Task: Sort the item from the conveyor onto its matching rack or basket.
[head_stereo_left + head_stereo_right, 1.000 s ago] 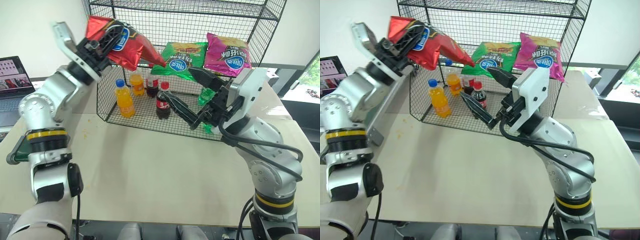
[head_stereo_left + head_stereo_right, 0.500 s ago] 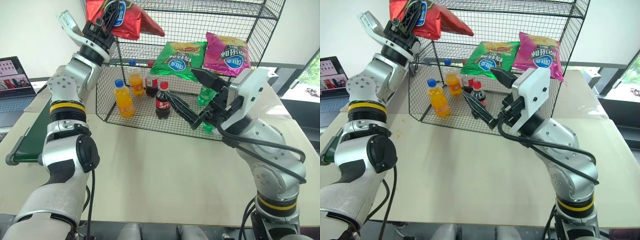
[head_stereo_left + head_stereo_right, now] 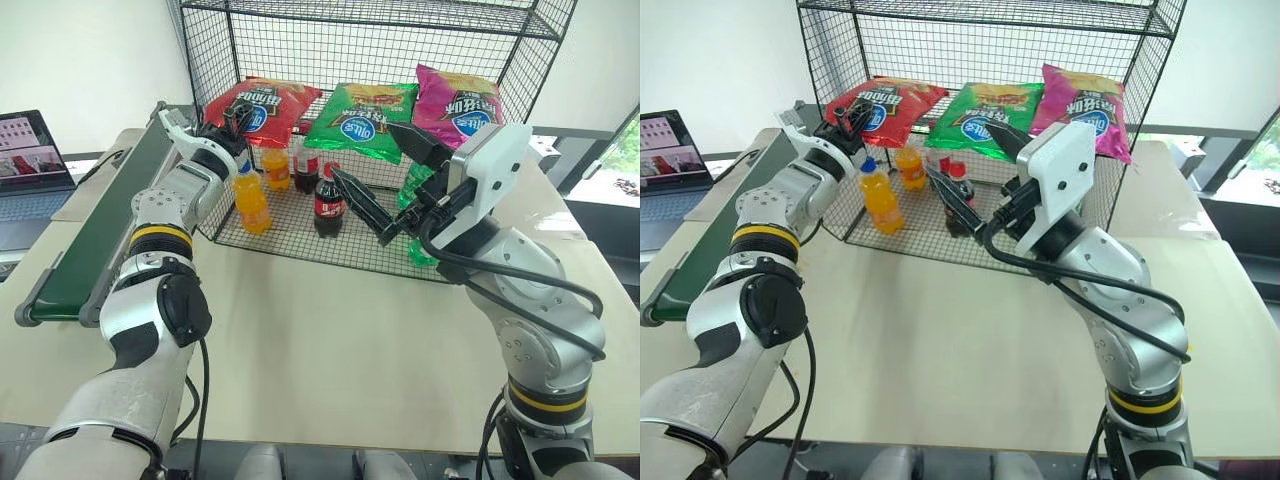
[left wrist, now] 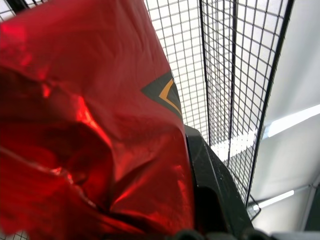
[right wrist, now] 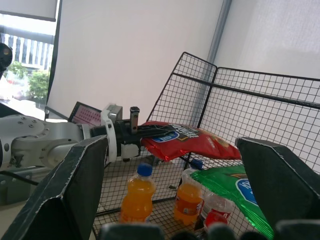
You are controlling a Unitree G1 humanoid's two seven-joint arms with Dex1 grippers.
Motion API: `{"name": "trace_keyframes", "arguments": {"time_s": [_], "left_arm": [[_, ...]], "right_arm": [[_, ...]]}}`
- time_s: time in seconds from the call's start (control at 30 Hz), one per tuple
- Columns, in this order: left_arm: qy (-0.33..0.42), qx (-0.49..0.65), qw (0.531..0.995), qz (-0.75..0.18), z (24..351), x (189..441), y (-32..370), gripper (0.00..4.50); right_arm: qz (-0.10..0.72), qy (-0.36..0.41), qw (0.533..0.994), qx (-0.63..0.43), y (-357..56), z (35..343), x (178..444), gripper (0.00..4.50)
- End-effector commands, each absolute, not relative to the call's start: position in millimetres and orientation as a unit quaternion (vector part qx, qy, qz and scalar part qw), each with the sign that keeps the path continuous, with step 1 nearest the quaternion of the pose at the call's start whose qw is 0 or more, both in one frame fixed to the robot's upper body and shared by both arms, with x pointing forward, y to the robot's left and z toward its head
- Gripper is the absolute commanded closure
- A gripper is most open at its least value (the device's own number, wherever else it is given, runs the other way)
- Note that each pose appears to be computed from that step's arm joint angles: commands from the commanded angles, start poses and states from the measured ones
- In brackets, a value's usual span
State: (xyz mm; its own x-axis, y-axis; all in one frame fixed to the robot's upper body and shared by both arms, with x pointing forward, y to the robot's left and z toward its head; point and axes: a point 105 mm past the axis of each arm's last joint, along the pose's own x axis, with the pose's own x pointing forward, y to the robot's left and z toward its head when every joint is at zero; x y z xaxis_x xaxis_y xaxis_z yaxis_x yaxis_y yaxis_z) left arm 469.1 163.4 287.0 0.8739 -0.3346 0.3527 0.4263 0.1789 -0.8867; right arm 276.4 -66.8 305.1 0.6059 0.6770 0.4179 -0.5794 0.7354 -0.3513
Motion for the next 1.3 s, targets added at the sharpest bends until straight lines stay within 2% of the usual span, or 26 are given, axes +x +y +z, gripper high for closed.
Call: {"name": "trace_keyframes", "arguments": {"time_s": [0.03, 0.3, 0.47, 0.57, 0.77, 0.8, 0.83, 0.87, 1.07, 1.3], "left_arm": [[-0.064, -0.590, 0.769, -0.236, 309.9, 471.4, 166.4, 4.43], [-0.060, -0.597, 0.770, -0.216, 315.6, 479.4, 150.9, 4.43], [-0.042, -0.587, 0.786, -0.190, 305.4, 483.5, 148.6, 4.43], [-0.046, -0.584, 0.786, -0.198, 308.2, 482.9, 147.6, 3.63], [-0.053, -0.587, 0.780, -0.211, 315.5, 480.6, 150.3, 1.01], [-0.052, -0.585, 0.780, -0.215, 315.9, 479.9, 150.5, 0.42], [-0.050, -0.583, 0.781, -0.220, 316.0, 479.0, 150.8, 0.42], [-0.048, -0.581, 0.781, -0.225, 316.2, 478.0, 151.4, 0.09], [-0.009, -0.575, 0.782, -0.241, 307.0, 470.1, 159.3, 0.09], [0.040, -0.542, 0.797, -0.262, 295.1, 437.5, 163.7, 0.09]], "right_arm": [[0.350, -0.296, 0.884, -0.092, -66.3, 315.8, 271.4, 0.00], [0.345, -0.301, 0.884, -0.093, -65.7, 317.8, 272.1, 0.00], [0.339, -0.302, 0.886, -0.094, -67.1, 317.8, 270.9, 0.00], [0.335, -0.301, 0.888, -0.095, -68.1, 317.1, 270.4, 0.00], [0.334, -0.299, 0.889, -0.094, -68.3, 315.3, 270.0, 0.00], [0.334, -0.299, 0.889, -0.094, -68.2, 315.0, 270.1, 0.00], [0.335, -0.298, 0.889, -0.094, -68.3, 314.5, 270.4, 0.00], [0.335, -0.297, 0.889, -0.094, -68.3, 314.0, 270.3, 0.00], [0.341, -0.291, 0.889, -0.094, -69.0, 309.6, 270.2, 0.00], [0.347, -0.274, 0.892, -0.093, -72.2, 298.1, 271.2, 0.00]]}}
